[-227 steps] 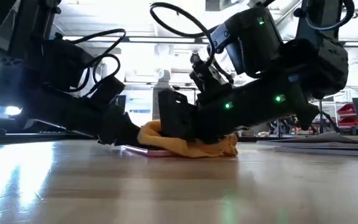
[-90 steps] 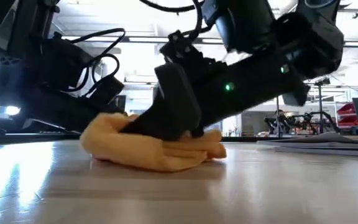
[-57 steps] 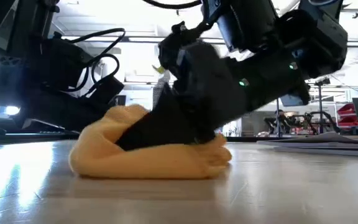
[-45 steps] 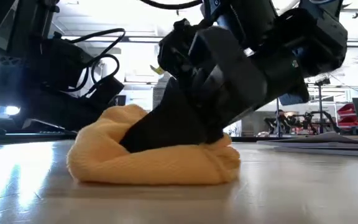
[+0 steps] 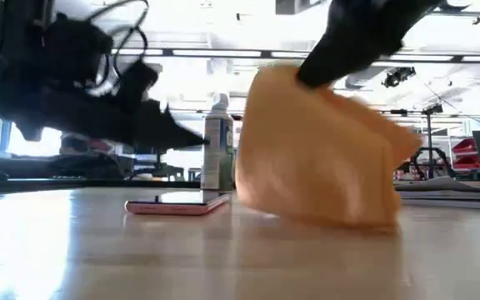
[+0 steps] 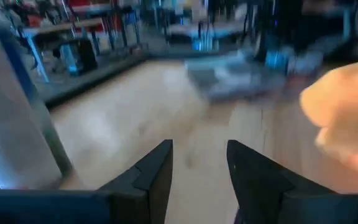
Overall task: Apply microfiber cloth
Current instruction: Wipe the back and front of the cellphone using the orange microfiber cloth
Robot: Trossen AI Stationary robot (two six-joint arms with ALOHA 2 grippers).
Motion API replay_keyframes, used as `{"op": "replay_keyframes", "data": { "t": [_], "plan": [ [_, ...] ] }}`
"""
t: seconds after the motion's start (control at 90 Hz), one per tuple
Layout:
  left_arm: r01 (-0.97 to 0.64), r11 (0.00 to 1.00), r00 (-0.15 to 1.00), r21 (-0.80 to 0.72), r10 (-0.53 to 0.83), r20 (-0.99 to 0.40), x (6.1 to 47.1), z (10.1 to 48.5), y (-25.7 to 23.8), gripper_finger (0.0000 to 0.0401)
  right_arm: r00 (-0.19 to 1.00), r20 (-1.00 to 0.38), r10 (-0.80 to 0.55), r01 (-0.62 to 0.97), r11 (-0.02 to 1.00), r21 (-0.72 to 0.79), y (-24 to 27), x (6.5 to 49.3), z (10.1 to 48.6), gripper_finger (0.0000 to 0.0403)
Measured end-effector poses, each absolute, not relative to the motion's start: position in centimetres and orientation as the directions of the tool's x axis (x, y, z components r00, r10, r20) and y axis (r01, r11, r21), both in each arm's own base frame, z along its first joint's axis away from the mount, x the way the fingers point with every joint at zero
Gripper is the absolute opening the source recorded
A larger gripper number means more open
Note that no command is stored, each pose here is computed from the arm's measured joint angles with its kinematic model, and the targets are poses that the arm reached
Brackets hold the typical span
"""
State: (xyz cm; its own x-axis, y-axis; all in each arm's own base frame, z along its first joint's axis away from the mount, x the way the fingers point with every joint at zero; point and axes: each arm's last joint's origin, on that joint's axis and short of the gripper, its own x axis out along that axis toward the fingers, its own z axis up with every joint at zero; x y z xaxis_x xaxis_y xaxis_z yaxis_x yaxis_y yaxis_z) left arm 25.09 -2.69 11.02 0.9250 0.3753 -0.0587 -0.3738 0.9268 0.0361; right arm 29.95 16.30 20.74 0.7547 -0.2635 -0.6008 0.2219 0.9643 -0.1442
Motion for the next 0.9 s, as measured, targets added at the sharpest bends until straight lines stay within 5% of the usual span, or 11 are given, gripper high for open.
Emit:
{"op": "replay_keyframes", "data": {
  "t": [0.267, 0.522, 0.9],
  "plan": [
    [-0.307, 0.950, 0.949, 0.051, 0.301, 0.098, 20.3, 15.2, -3.2, 0.0131, 0.823, -0.493, -0.283, 0.285, 0.956, -0.072, 17.6, 26.9, 24.3, 0.0000],
    [-0.290, 0.957, 0.947, -0.005, 0.287, 0.144, 16.4, 15.6, -3.1, 0.0131, 0.827, -0.327, -0.457, 0.463, 0.884, -0.065, 16.4, 25.9, 27.0, 0.0000],
    [-0.246, 0.968, 0.937, -0.056, 0.252, 0.240, 15.6, 17.1, -3.5, 0.0131, 0.820, -0.377, -0.432, 0.454, 0.890, -0.032, 9.8, 27.9, 29.6, 0.0000]
  ]
}}
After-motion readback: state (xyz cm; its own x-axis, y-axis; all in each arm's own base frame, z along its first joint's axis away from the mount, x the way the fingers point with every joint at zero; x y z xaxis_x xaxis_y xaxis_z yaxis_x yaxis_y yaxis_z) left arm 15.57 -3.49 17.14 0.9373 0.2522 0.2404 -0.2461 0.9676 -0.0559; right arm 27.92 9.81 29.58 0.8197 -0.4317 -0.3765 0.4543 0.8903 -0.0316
